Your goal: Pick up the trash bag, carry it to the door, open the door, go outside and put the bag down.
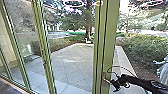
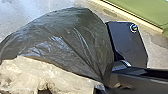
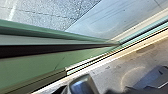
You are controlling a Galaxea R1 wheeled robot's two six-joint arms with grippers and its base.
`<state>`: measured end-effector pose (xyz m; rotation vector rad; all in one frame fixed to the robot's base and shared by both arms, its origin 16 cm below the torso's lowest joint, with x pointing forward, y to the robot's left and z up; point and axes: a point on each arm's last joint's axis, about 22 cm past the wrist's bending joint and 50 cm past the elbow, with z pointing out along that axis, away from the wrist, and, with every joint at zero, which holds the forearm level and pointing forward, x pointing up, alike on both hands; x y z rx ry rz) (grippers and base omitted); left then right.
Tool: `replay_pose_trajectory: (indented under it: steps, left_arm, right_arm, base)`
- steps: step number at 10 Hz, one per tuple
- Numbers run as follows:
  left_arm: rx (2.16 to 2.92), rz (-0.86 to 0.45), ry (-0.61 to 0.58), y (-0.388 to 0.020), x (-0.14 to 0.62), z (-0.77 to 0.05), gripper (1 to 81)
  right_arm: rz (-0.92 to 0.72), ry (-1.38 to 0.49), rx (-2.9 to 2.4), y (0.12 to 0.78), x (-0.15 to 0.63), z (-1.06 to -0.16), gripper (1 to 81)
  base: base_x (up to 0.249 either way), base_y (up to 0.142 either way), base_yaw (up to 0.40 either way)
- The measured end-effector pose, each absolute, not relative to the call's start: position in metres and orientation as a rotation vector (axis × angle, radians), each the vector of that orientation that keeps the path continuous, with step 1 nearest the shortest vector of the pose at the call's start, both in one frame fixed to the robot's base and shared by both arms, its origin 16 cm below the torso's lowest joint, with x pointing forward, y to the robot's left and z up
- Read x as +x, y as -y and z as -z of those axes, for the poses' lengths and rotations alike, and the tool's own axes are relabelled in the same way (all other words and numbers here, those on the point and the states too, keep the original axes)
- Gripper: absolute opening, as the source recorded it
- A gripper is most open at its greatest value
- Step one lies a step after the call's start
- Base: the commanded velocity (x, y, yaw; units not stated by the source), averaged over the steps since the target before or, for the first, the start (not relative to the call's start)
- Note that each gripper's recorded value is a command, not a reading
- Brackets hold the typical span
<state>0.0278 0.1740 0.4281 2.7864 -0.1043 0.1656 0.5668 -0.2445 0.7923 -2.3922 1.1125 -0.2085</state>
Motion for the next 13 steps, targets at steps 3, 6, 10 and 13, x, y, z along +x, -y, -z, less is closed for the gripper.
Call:
replay_pose_trajectory:
  steps: [3,6,10,13]
  left_arm:
    - [2.787,-0.159,0.102,-0.174,0.023,-0.428,1.0]
    - [2.787,-0.158,0.098,-0.174,0.022,-0.428,1.0]
    - [2.787,-0.157,0.097,-0.174,0.02,-0.427,1.0]
    - [2.788,-0.131,0.091,-0.174,0.011,-0.426,1.0]
  right_arm:
    - [0.247,-1.126,-2.35,0.243,0.567,-0.78,81.1]
    - [0.331,-1.088,-2.311,0.241,0.57,-0.769,81.1]
    - [0.369,-1.095,-2.282,0.246,0.567,-0.758,81.1]
    - [0.354,-1.091,-2.289,0.243,0.568,-0.752,81.1]
  base:
    - [0.0,0.0,0.0]
    - [0.0,0.0,0.0]
    - [0.0,0.0,0.0]
    - [0.0,0.0,0.0]
